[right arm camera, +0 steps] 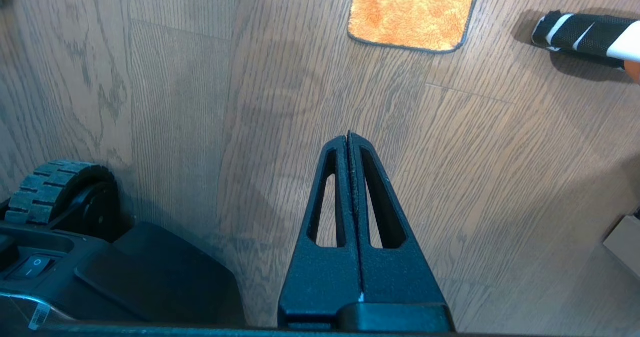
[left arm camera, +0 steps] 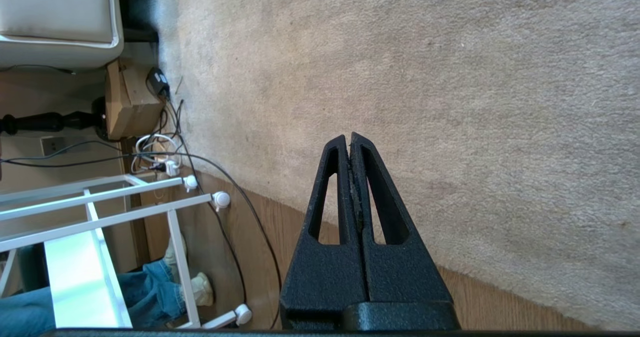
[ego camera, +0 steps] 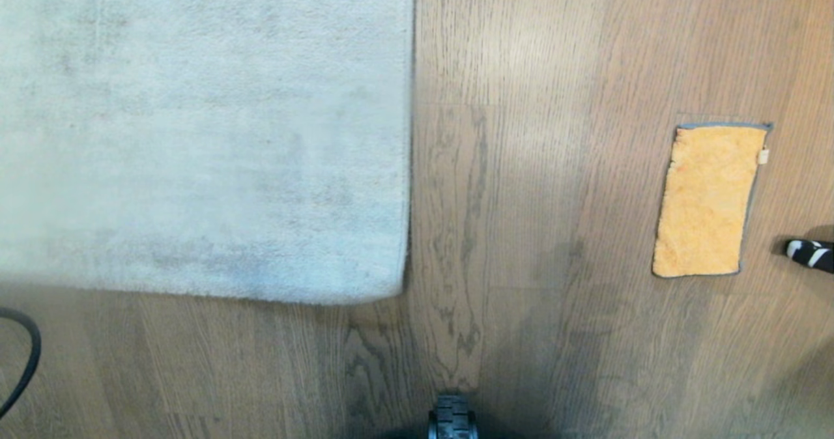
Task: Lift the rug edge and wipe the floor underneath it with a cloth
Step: Lay down the carpet
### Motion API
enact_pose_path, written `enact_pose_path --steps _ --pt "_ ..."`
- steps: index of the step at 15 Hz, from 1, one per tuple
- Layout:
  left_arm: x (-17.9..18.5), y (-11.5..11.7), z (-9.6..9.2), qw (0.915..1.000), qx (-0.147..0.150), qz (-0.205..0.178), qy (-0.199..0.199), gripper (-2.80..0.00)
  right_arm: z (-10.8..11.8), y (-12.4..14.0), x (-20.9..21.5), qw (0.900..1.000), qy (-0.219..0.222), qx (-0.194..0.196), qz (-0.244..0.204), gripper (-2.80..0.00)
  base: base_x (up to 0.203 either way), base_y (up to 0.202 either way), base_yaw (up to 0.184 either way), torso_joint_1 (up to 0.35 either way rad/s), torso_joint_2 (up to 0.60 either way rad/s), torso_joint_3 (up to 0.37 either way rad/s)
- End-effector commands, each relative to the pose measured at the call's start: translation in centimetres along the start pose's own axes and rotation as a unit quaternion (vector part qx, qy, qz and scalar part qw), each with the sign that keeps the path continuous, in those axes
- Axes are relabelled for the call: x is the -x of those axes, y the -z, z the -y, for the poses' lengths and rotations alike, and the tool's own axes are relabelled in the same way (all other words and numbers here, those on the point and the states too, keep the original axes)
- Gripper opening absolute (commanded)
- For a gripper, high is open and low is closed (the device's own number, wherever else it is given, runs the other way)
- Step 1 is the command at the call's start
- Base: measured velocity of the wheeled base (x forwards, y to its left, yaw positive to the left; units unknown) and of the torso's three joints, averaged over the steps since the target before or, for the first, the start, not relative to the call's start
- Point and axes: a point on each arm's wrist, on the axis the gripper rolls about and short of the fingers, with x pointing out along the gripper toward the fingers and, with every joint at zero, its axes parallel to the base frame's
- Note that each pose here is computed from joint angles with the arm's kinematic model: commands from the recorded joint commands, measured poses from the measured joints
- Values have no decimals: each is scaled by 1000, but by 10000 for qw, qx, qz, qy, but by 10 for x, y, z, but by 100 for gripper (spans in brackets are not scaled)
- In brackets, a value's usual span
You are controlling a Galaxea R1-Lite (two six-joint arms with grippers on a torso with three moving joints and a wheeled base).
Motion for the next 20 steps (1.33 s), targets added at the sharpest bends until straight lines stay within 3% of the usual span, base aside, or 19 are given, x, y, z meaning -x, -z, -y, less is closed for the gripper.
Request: enact_pose_path --steps 1,5,8,10,13,14,16,20 --pt "0 -1 1 10000 25 45 30 -280 0 1 0 10000 -3 6 -7 -280 0 0 0 0 0 0" --pt "4 -5 14 9979 206 154 602 -280 0 1 3 9999 24 4 164 -280 0 0 0 0 0 0" --pt "11 -8 30 9904 334 116 1339 -280 0 1 3 9999 27 3 171 -280 0 0 0 0 0 0" --pt "18 -9 42 9799 455 49 1941 -280 0 1 3 9999 32 -8 166 -280 0 0 0 0 0 0" --pt "22 -21 65 9549 814 -246 2844 -280 0 1 3 9998 28 -9 177 -280 0 0 0 0 0 0" --pt "21 -30 75 9435 1003 -391 3134 -280 0 1 3 9998 34 -4 178 -280 0 0 0 0 0 0" --pt "30 -39 94 9129 1273 -793 3796 -280 0 1 3 9998 26 -11 177 -280 0 0 0 0 0 0" --pt "73 -43 120 8349 1432 -1423 5120 -280 0 1 3 9998 33 -26 171 -280 0 0 0 0 0 0"
